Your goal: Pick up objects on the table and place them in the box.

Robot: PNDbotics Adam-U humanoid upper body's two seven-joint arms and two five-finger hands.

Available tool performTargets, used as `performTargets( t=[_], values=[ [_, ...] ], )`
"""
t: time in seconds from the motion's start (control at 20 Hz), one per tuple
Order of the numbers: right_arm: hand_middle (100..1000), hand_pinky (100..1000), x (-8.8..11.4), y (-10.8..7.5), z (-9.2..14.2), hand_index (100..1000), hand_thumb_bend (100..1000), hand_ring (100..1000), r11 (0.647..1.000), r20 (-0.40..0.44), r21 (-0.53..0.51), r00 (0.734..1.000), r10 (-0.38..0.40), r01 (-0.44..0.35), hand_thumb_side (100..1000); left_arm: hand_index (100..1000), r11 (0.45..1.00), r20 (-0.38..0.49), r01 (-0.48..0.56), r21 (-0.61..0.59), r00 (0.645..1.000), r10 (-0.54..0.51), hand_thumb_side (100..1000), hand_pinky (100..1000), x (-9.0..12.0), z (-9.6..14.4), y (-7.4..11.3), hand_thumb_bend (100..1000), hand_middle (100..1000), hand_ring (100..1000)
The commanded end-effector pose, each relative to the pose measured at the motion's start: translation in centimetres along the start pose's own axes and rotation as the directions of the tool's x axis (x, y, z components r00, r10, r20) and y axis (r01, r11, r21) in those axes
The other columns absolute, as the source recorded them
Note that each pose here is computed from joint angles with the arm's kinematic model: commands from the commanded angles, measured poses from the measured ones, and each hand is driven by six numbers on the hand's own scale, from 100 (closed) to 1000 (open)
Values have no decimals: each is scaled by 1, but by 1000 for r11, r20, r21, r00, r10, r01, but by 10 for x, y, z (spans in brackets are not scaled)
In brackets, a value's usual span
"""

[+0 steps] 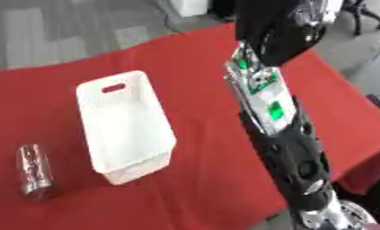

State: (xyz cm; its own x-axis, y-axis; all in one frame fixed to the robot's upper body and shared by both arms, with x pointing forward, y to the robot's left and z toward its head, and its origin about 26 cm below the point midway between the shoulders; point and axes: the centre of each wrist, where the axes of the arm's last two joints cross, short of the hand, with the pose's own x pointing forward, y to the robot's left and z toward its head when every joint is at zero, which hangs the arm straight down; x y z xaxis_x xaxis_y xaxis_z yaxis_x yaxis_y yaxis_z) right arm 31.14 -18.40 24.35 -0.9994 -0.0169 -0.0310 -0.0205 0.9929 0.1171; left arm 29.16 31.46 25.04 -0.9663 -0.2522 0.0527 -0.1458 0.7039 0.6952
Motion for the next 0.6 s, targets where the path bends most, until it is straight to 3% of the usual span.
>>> performTargets(
  t=[0.05,0.4,0.6],
  values=[
    [602,426,2,-2,-4,682,100,502,1000,27,4,1000,-1,1,1000,814,987,30,74,-144,997,-70,714,910,3,-9,14,249,842,645],
    [603,426,2,-2,-4,683,100,503,1000,22,11,1000,-4,4,1000,811,891,57,188,-412,982,-180,693,923,6,-17,28,242,836,669],
    [603,426,2,-2,-4,683,100,503,1000,20,15,1000,-7,6,1000,812,798,94,243,-552,969,-229,663,929,8,-20,36,233,830,686]
  ],
)
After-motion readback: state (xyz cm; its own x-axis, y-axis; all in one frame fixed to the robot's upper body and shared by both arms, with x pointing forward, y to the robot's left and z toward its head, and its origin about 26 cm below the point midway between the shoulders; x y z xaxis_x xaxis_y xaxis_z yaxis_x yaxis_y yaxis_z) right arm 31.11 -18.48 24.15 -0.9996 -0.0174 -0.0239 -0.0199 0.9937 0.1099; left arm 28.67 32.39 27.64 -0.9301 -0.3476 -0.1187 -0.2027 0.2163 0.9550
